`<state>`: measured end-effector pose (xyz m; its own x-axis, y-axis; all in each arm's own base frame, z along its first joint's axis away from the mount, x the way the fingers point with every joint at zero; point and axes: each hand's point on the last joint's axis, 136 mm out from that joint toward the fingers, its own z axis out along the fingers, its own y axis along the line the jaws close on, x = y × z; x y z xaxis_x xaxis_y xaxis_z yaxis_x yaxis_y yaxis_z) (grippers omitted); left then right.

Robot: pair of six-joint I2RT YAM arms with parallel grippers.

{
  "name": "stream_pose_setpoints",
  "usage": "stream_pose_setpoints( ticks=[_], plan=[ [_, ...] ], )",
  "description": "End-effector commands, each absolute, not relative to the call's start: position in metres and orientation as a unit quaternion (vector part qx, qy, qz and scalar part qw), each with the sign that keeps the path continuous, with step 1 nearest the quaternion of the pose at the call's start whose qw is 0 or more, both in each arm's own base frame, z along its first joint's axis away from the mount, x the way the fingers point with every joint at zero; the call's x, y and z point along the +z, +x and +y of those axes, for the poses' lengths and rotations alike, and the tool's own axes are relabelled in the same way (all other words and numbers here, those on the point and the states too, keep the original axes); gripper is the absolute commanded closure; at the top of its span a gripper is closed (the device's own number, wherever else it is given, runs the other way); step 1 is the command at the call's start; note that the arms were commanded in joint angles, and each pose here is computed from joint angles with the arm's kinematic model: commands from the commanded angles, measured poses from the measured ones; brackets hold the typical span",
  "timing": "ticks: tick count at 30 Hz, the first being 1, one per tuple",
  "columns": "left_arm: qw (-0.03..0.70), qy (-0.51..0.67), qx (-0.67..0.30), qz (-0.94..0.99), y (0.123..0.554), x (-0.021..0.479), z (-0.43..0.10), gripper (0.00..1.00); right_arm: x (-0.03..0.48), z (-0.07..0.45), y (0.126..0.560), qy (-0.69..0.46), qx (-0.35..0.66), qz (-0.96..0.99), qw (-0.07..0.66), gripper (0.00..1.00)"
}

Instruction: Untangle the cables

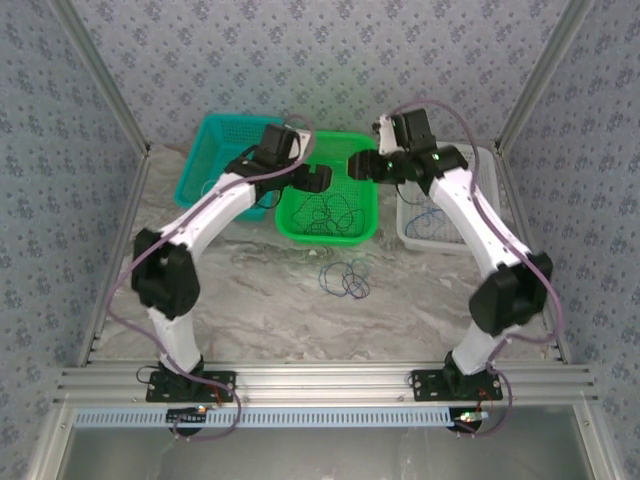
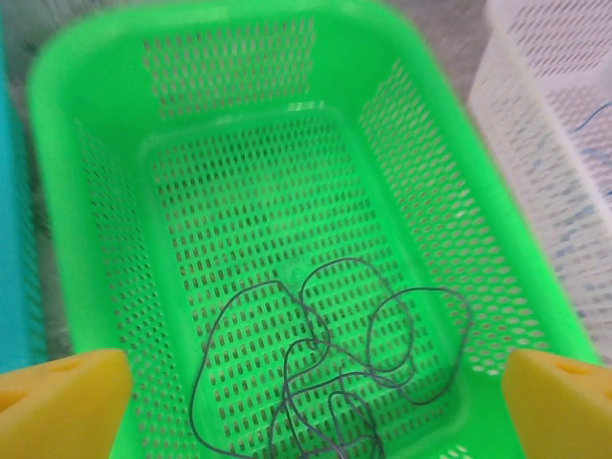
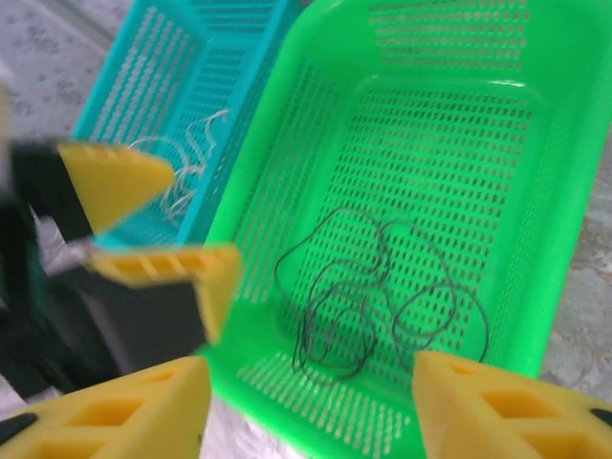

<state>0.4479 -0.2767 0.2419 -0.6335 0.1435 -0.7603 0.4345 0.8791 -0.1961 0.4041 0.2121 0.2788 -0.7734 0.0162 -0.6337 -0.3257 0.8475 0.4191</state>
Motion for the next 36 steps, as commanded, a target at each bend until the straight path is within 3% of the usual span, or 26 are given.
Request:
stream_pose_setpoints(
  ticks=[1,6,14,19,30,36],
  plan=[
    [0.457,0.161,-0.202,0.851,0.425,0.291,-0.264,0.00,0.233,0.200,0.353,-0.125,0.233,0.925,0.273,0.46],
    [0.449,0.130,-0.255,0.846,0.385,0.272,-0.252,0.00,0.168,0.188,0.283,-0.111,0.202,0.948,0.221,0.48],
    [0.387,0.075,-0.299,0.869,0.339,0.217,-0.239,0.01,0.086,0.179,0.234,-0.101,0.144,0.971,0.159,0.52],
    [0.375,0.069,-0.285,0.880,0.333,0.200,-0.232,0.01,0.066,0.180,0.237,-0.087,0.141,0.972,0.166,0.54],
    [0.365,0.070,-0.297,0.880,0.327,0.178,-0.235,0.00,0.048,0.191,0.295,-0.061,0.114,0.969,0.211,0.56],
    [0.366,0.079,-0.281,0.884,0.324,0.176,-0.229,0.01,0.037,0.198,0.314,-0.048,0.112,0.965,0.232,0.63]
  ],
)
